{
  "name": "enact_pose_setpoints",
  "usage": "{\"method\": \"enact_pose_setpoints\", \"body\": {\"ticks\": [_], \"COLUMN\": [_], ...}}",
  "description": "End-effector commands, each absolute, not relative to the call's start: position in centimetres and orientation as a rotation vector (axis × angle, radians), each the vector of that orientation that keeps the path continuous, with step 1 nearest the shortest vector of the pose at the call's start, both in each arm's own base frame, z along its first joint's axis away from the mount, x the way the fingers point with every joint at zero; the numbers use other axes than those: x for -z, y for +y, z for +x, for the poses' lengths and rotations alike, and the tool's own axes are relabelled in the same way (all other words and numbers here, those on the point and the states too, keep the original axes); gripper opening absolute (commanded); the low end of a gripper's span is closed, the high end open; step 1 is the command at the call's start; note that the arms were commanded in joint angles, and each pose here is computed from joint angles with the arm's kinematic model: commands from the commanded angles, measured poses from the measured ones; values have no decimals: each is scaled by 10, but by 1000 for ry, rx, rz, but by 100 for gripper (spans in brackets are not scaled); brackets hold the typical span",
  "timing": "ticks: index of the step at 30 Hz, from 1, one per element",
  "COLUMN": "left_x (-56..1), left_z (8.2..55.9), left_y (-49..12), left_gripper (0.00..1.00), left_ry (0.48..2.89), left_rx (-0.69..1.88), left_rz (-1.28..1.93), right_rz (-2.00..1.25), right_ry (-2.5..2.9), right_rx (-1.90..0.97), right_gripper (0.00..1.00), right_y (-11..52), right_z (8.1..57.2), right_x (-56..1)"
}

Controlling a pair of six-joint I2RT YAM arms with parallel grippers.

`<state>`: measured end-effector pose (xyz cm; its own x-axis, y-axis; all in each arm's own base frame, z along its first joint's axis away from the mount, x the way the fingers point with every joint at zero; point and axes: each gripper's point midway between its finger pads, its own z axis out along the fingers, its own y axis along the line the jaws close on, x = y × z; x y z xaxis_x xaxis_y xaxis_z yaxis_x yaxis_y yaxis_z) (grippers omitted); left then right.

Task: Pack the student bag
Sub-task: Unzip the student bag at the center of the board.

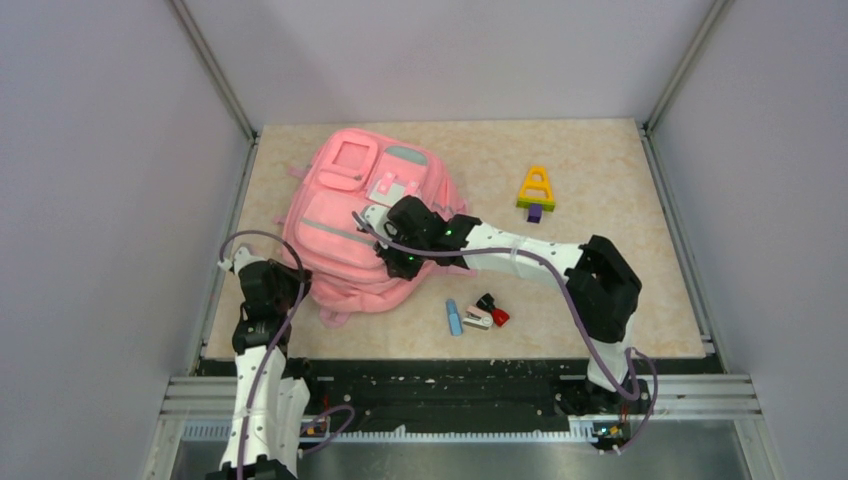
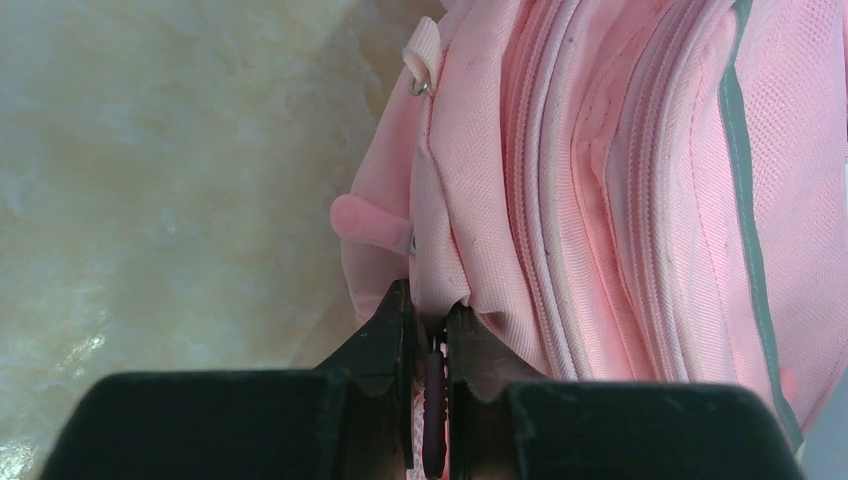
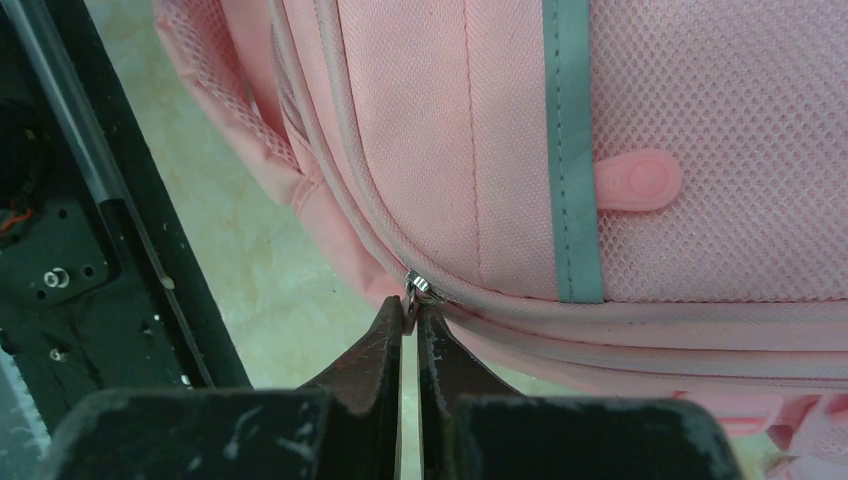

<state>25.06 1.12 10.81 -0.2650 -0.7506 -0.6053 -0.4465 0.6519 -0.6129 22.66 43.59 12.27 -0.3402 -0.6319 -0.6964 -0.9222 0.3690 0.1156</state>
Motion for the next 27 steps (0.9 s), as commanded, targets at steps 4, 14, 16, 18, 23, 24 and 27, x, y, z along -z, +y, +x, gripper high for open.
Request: {"method": "enact_pose_setpoints", "body": {"ticks": [4,14,16,18,23,24,27], "left_x": [-167,-169,-171,-173,-170,-170,-173], "left_z": [276,270,267,264,258,257,256], "left_y": [8,-9,-11,-13,-22,-25,-34], "left_gripper": [0,0,0,0,0,0,0], "left_ry": [1671,1676,1681,1685,1705,1704,1689], "left_rx": [521,593,587,579,601,614,666], "left_rz": [-845,-731,-695,-658,-584,-572,-516], "right_rz": [-1355,-1104,-1074,-1038,-945,-932,-900], "right_ry": [2126,2153,2157,2158,2122,2112,2069], "right_rx": [-875,-1037,-1029,-1027,-1047,-1054,-1101], "right_gripper": [0,0,0,0,0,0,0], "right_y": [457,527,536,543,561,565,579], "right_z": [180,201,213,227,269,278,301], "right_x": [-138,-161,-162,-166,-180,-184,-196]}}
